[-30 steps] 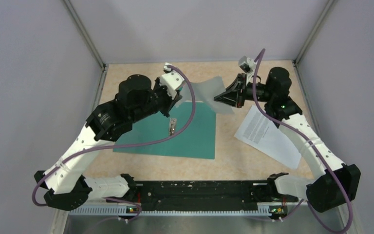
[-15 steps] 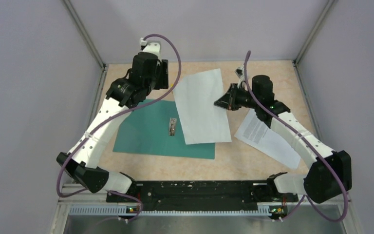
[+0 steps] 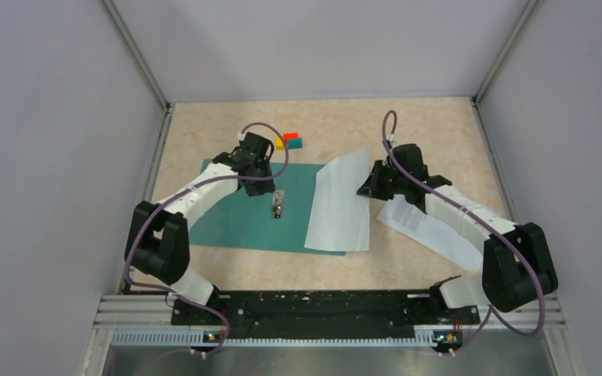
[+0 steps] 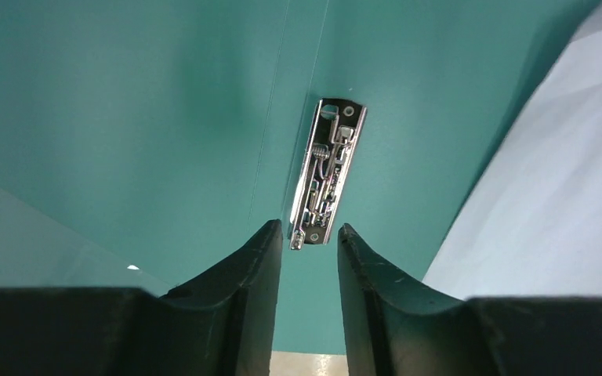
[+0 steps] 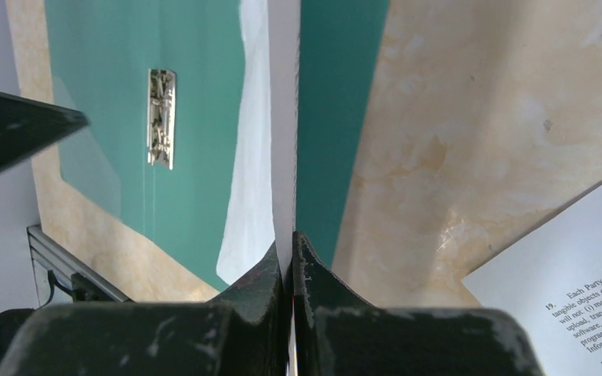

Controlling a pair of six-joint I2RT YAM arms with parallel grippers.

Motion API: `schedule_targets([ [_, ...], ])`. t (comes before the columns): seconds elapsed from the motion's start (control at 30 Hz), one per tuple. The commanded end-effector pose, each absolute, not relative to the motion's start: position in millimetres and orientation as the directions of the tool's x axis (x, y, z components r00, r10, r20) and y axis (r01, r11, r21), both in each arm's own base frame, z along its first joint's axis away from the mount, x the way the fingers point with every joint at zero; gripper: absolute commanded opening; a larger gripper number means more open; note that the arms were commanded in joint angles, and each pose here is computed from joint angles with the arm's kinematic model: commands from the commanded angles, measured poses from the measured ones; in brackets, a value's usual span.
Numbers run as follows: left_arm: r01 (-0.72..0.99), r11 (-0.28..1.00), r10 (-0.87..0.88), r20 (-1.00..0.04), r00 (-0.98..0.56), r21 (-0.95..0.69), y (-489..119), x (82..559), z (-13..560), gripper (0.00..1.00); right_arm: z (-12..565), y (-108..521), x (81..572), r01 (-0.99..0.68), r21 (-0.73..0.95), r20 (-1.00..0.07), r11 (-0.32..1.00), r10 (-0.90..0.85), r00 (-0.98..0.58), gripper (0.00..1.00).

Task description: Put the files into the folder

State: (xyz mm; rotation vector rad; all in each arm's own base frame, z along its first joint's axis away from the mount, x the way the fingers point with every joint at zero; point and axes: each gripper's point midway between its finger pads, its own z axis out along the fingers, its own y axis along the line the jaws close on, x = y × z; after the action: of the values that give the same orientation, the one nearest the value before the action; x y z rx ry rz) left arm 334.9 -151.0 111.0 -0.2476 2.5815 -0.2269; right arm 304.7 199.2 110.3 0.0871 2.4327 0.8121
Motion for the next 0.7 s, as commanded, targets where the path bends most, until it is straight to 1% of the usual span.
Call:
schedule_targets([
  [0.0, -0.163, 0.942, -0.295, -0.491, -0.820, -0.294, -167.5, 347.9, 93.2, 0.40, 167.6, 201.6, 318.8, -0.207, 0.571, -0.622, 0.795, 0.254, -0.741, 0.00],
  [0.1, -0.161, 0.945, -0.283, -0.466, -0.839, -0.284, -172.8, 348.8, 75.2, 0.45, 191.4, 198.7, 321.3, -0.218, 0.564, -0.654, 0.796, 0.269, -0.707, 0.00],
  [0.33, -0.170, 0.961, -0.251, -0.424, -0.870, -0.220, -179.7, 343.3, 40.8, 0.45, 253.4, 185.2, 320.7, -0.238, 0.538, -0.732, 0.809, 0.308, -0.608, 0.00],
  [0.5, -0.189, 0.963, -0.254, -0.411, -0.876, -0.193, -180.4, 337.3, 29.3, 0.42, 294.1, 176.3, 314.8, -0.261, 0.522, -0.776, 0.812, 0.326, -0.540, 0.00],
  [0.67, -0.187, 0.960, -0.259, -0.408, -0.875, -0.209, -196.7, 333.2, 30.6, 0.34, 317.6, 171.1, 308.4, -0.279, 0.509, -0.800, 0.814, 0.328, -0.503, 0.00],
])
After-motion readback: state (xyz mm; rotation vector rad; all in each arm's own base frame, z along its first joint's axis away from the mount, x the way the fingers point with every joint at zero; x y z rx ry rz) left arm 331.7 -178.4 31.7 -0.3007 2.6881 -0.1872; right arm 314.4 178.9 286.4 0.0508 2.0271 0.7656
